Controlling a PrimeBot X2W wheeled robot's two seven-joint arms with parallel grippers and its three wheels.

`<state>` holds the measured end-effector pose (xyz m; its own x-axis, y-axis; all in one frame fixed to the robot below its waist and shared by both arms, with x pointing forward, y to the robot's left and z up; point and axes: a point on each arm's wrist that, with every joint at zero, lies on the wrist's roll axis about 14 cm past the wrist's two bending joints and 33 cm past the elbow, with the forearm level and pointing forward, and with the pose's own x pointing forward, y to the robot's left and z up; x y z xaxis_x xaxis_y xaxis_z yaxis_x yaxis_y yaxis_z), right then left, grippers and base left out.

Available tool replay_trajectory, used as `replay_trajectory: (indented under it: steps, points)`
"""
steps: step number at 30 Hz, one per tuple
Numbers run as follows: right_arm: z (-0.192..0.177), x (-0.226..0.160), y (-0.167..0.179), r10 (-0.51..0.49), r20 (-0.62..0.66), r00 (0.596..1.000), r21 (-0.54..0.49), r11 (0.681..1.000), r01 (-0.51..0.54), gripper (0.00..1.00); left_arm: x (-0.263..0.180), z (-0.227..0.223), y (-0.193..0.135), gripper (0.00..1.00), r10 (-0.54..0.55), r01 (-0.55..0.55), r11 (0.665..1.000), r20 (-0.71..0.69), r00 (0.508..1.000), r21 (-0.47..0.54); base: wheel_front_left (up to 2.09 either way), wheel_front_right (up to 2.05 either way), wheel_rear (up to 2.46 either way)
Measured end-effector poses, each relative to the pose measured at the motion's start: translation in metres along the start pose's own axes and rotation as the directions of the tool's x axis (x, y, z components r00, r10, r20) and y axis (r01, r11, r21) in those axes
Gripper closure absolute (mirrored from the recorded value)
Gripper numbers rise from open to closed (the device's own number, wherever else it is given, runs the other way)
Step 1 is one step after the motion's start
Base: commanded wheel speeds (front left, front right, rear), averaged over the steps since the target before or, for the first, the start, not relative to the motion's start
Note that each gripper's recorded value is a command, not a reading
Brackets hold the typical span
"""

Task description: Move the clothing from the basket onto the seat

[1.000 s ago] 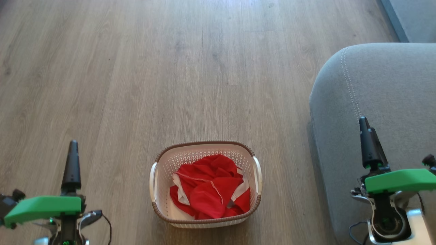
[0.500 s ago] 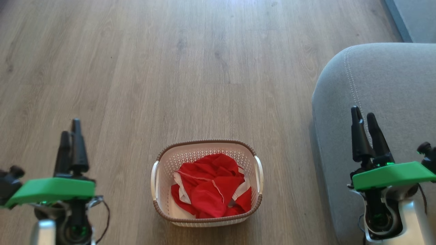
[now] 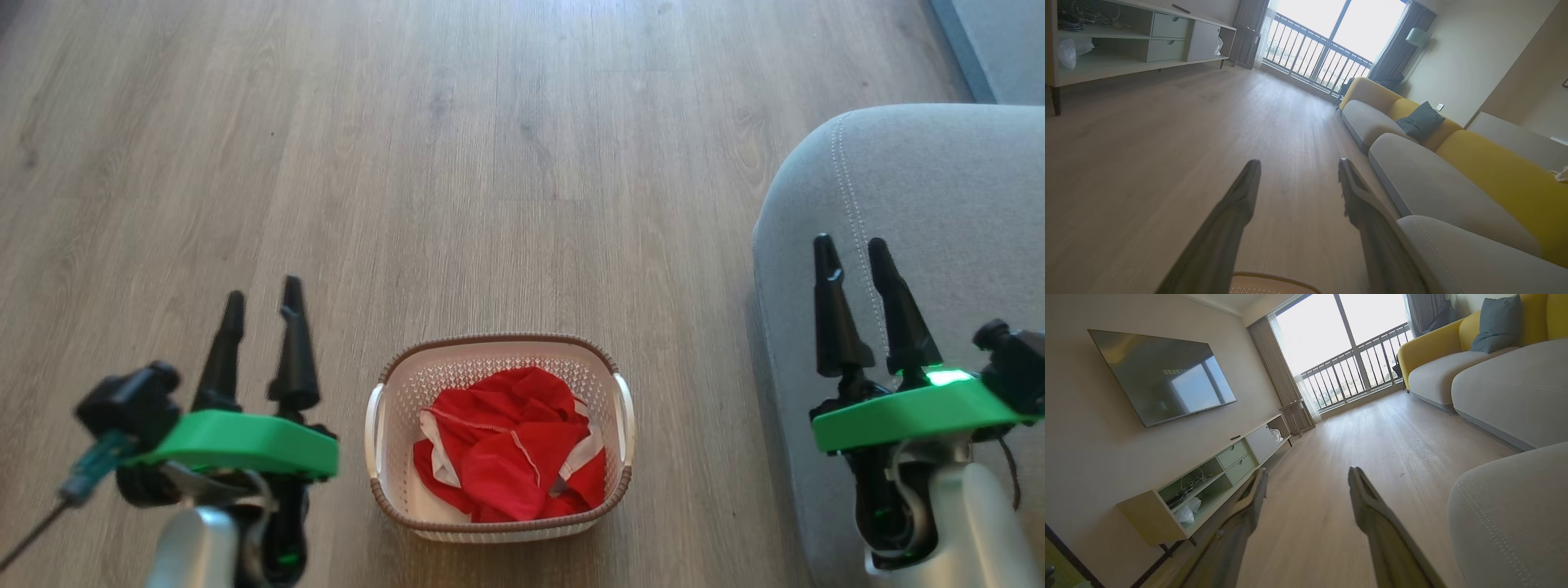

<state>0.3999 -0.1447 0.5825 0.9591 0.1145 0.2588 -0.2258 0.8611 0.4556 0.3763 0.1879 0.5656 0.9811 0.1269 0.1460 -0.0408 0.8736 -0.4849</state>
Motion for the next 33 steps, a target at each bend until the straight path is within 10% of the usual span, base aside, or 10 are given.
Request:
replay_trajectory:
  steps: [24,33]
  points:
    - [-0.053,-0.022,-0.024,-0.064,-0.153,0.986,-0.173,0.984,0.037,0.0,-0.024,-0.066,-0.015,0.0,-0.042,0.094,0.934,-0.157,0.987,0.344,0.0,0.0,0.0]
    - [-0.064,-0.026,-0.019,-0.037,-0.185,0.982,-0.275,0.961,-0.016,0.0,-0.027,-0.059,-0.027,0.0,-0.097,0.131,0.837,-0.091,0.991,0.531,0.0,0.0,0.0]
